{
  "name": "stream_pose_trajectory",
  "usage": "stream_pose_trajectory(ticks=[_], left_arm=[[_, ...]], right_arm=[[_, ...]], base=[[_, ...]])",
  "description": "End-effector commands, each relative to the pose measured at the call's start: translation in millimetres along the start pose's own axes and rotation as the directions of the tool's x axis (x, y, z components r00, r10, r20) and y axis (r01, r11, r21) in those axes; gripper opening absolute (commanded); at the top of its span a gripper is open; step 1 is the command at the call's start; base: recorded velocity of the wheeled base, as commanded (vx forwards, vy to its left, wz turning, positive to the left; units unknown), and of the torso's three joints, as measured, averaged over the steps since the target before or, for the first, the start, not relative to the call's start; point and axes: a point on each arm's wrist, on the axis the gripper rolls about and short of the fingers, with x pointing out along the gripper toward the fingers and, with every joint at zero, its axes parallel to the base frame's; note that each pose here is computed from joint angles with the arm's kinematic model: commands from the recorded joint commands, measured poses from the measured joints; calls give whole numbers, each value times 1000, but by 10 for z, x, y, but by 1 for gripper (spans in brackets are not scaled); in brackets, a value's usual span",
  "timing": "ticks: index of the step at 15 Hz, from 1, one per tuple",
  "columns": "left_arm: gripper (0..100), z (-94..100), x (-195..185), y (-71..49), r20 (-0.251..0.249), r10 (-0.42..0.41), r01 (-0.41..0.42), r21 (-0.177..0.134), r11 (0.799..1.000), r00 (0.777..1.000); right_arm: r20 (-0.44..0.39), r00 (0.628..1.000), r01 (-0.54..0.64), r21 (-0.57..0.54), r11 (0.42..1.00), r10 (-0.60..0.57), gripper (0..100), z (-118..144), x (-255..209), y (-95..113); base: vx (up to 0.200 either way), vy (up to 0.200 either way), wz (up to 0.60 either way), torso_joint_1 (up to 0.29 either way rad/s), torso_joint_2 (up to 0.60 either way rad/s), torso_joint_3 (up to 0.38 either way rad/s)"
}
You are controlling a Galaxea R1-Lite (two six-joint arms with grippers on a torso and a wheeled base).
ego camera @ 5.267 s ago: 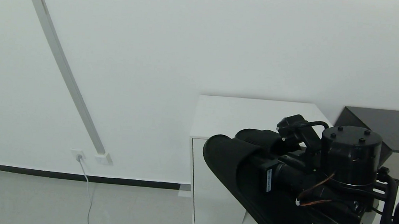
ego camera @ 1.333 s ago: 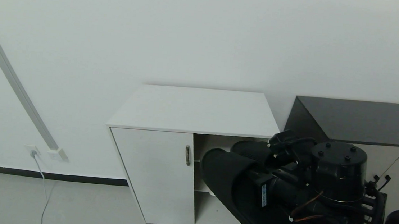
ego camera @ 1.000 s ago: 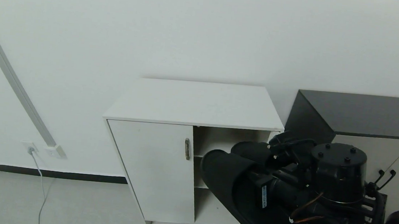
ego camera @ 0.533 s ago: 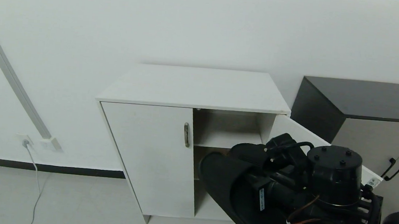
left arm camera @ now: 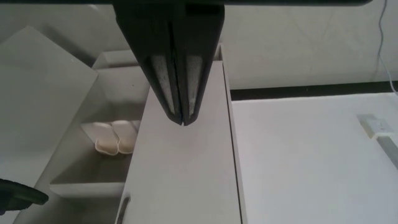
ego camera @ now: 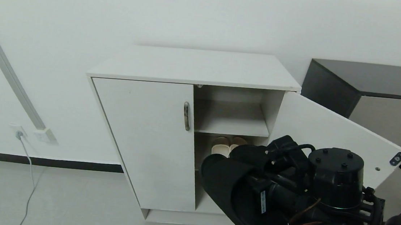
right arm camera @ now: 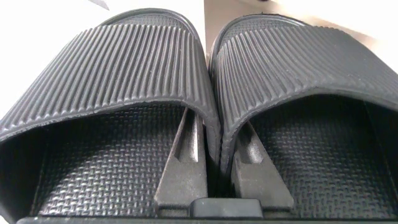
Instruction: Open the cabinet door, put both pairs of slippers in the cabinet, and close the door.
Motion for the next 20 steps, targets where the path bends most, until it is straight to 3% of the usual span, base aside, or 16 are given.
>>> stream_pose_trajectory(ticks=[1,14,20], left_arm=[[0,-2,0,0,-1,0,0,0,1000,1000],[0,0,0,0,0,0,0,0,1000,1000],[0,0,0,0,0,0,0,0,1000,1000]], right_arm=[[-3,1000,0,-5,1000,-1,0,-12,2,-1],[-4,1000,-8,-10,1000,8,0,-47,1,24],[-4,1000,-11,-11,1000,11,0,-55,0,32]], base=[[0,0,0,-159,476,325],[0,0,0,-76,449,366],[0,0,0,2,65,64]])
